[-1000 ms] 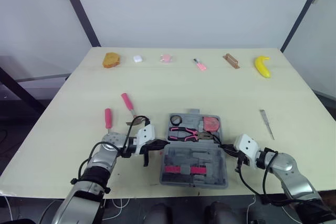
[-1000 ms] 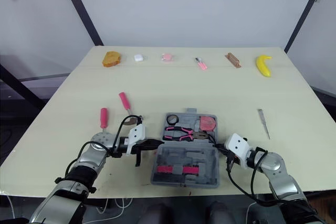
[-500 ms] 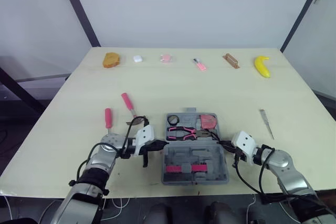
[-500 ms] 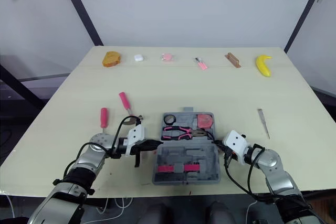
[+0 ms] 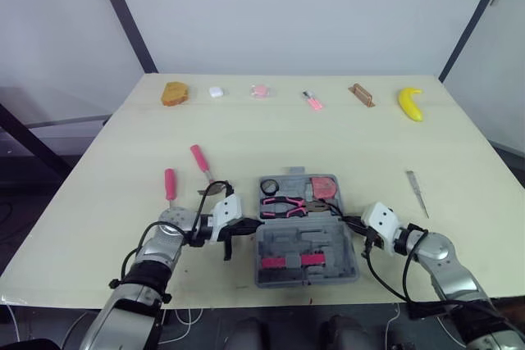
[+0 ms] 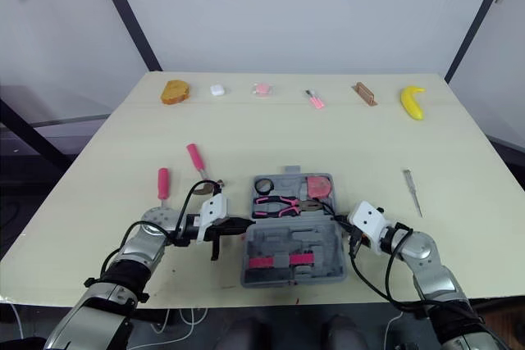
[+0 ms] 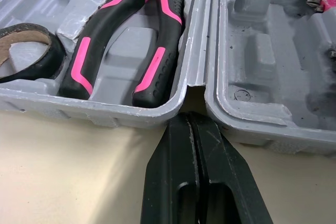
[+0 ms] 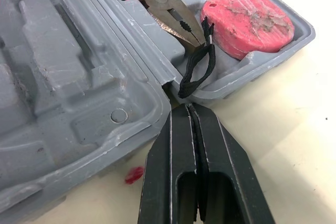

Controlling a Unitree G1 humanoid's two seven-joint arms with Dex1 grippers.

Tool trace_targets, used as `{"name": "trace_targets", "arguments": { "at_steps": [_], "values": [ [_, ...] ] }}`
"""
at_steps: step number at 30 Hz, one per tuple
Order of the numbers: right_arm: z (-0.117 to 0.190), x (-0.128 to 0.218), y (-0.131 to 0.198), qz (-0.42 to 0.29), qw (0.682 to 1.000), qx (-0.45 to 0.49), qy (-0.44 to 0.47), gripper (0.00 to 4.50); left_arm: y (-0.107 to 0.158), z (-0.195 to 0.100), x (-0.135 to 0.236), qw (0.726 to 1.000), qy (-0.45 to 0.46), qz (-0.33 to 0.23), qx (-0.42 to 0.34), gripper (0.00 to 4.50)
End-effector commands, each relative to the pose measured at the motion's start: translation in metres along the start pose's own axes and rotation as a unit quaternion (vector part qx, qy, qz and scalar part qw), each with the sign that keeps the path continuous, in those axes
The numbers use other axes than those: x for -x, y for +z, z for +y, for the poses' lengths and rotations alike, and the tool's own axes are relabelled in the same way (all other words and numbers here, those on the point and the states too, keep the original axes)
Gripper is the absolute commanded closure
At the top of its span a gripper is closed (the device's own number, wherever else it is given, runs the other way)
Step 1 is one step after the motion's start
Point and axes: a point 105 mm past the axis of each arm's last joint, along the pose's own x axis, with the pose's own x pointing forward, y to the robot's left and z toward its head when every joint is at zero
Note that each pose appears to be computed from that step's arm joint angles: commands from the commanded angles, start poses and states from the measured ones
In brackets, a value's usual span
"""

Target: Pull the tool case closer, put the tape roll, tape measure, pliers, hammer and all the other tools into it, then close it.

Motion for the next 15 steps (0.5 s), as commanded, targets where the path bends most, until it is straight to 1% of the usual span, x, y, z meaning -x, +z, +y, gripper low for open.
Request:
{"name": "trace_targets", "arguments": {
  "at_steps": [1,7,15],
  "values": [
    [0.003,-0.007,0.022,-0.041,0.999,0.027,0.014,4.48,0.003,-0.001,-0.008,1.0,-0.006,-0.003,-0.008,4.5],
    [-0.002,-0.009,0.03,-0.06,0.998,0.03,0.004,4.48,0.004,-0.001,-0.009,1.0,-0.005,-0.005,-0.008,4.5],
    [0.006,-0.007,0.019,-0.036,0.999,0.018,0.026,4.48,0.002,0.0,-0.008,1.0,-0.004,-0.004,-0.007,4.5]
  ]
}}
